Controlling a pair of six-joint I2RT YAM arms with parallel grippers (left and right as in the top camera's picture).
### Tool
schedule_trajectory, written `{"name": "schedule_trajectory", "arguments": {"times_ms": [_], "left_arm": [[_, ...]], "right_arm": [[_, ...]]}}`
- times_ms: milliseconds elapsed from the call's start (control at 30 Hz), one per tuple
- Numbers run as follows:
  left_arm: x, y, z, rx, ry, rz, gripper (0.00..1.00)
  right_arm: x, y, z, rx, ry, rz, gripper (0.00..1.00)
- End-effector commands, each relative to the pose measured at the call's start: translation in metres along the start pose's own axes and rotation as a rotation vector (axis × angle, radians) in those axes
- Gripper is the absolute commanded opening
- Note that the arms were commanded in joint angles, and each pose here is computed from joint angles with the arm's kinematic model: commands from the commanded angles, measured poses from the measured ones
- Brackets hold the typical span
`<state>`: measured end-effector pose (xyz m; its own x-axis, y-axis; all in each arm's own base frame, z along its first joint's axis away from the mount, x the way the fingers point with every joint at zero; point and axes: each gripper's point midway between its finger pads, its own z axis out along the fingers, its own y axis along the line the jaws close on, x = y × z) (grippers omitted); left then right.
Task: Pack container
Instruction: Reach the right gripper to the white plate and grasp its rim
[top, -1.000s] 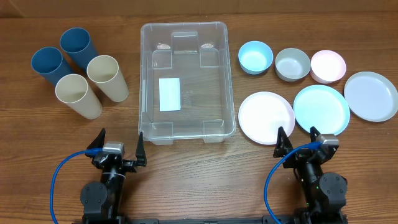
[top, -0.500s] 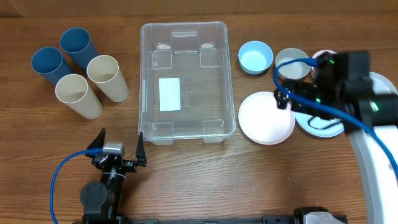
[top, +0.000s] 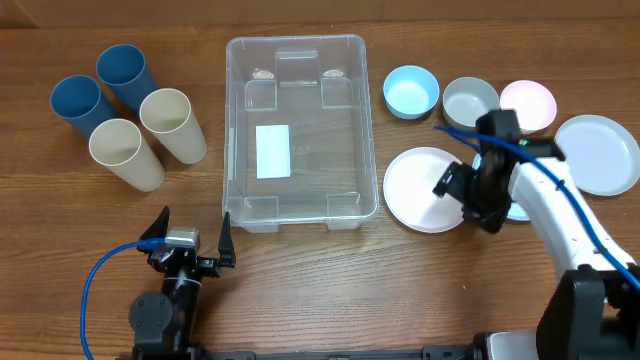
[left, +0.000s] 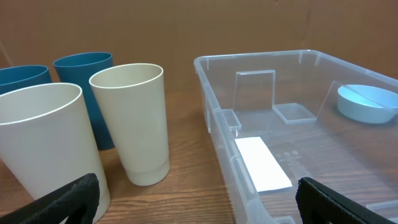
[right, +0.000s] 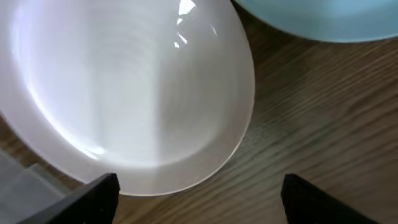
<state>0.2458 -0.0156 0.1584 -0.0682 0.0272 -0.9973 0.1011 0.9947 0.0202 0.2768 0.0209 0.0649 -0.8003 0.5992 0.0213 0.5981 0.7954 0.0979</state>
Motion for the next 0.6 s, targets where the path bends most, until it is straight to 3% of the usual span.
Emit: {"name": "schedule_trajectory", "arguments": {"times_ms": [0, 233, 500, 567], "left_arm": [[0.000, 0.001, 0.000, -0.003, -0.005, -0.006, 1.00], [0.000, 0.001, 0.000, -0.004, -0.005, -0.006, 1.00], [0.000, 0.001, 0.000, -0.003, -0.005, -0.006, 1.00], [0.000, 0.001, 0.000, -0.004, -0.005, -0.006, 1.00]], "right_arm": [[0.000, -0.016, 0.021, 0.042, -0.038, 0.150, 0.81], [-0.003, -0.021, 0.061, -0.010, -0.112, 0.195, 0.62], [0.001, -0.028, 0.072, -0.003, -0.120, 0.201, 0.07], [0.001, -0.029, 0.072, 0.000, -0.122, 0.201, 0.04]]}}
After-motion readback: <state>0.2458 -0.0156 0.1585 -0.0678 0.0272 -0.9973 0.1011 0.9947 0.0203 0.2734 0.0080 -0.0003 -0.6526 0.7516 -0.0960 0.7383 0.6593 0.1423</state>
